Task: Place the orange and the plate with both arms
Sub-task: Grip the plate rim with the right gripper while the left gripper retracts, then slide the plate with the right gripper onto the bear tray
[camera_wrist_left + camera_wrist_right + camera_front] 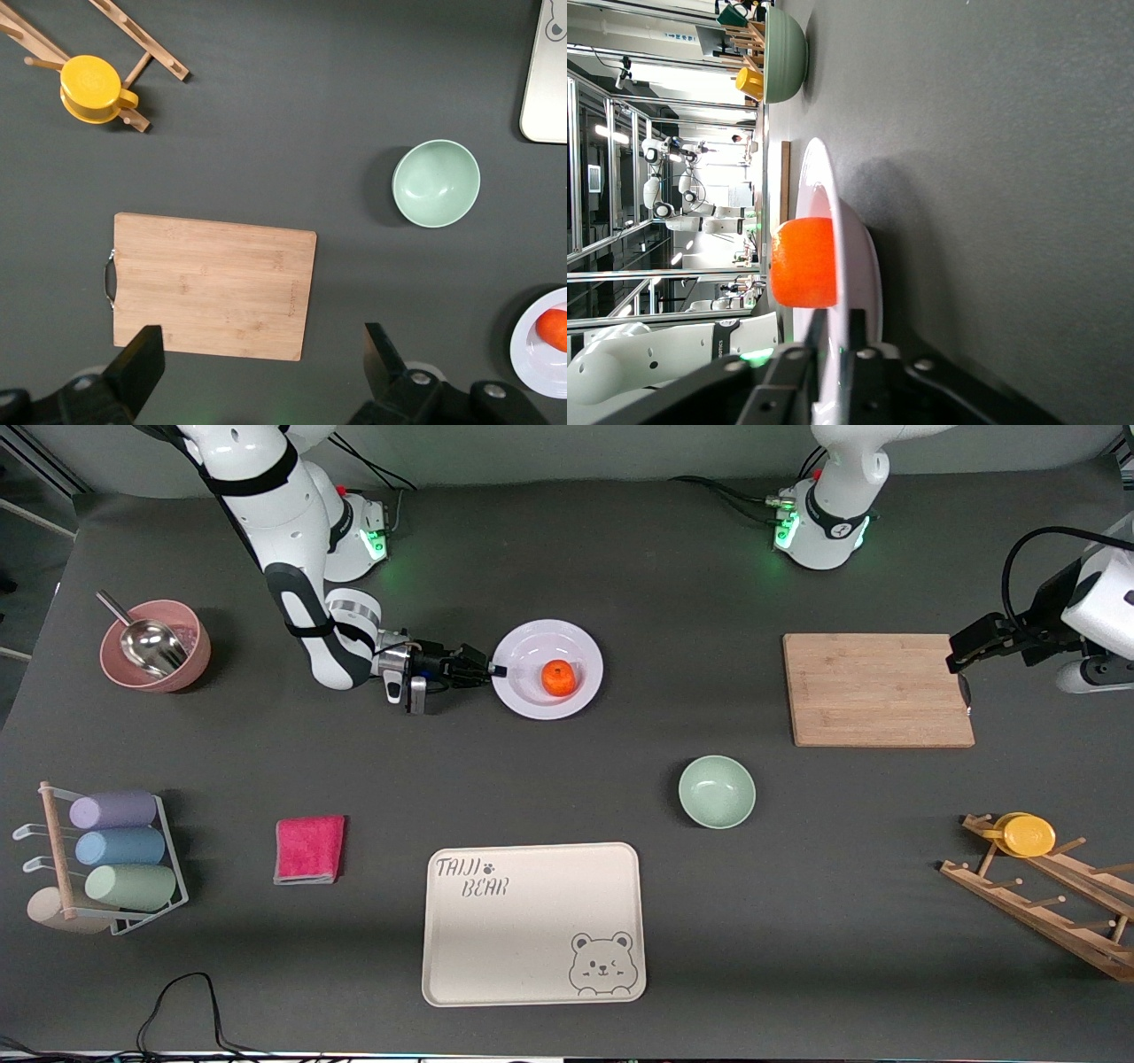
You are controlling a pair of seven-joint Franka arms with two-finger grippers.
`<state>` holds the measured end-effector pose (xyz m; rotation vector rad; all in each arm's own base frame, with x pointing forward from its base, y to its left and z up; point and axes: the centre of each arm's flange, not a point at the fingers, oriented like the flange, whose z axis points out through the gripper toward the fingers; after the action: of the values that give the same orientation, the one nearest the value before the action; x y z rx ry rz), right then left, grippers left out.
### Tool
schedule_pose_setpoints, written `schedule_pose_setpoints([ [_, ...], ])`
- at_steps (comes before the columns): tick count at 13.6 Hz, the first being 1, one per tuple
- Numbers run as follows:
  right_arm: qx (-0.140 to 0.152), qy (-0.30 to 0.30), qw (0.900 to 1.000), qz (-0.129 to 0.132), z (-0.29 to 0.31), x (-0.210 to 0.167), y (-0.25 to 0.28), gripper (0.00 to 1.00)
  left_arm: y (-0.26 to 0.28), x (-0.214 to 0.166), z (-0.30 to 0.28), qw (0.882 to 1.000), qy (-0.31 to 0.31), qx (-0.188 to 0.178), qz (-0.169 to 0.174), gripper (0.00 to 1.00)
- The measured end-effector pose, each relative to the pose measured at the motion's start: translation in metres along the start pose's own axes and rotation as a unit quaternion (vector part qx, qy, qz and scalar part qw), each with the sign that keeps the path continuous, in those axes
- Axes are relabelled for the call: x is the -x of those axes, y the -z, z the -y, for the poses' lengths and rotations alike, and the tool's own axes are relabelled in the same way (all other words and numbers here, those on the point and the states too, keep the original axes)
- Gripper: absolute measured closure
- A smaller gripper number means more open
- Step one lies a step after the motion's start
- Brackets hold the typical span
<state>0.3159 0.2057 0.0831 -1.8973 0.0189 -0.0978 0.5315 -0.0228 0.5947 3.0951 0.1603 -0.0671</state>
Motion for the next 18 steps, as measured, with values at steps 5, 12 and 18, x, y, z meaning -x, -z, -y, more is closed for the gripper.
schedule_pose_setpoints([
  [5,-0.010,0.008,1.000,-0.004,0.009,-0.009,-0.004,0.96,-0.012,-0.007,0.000,1.000,-0.009,-0.001,0.009,0.00],
  [12,-0.073,-0.028,0.997,-0.019,0.108,-0.065,0.014,0.96,-0.012,-0.008,0.001,1.000,-0.017,-0.018,0.007,0.00],
  [18,-0.072,-0.044,0.996,-0.025,0.144,-0.126,0.057,0.96,-0.011,-0.008,-0.004,1.000,-0.022,-0.019,0.002,0.00],
])
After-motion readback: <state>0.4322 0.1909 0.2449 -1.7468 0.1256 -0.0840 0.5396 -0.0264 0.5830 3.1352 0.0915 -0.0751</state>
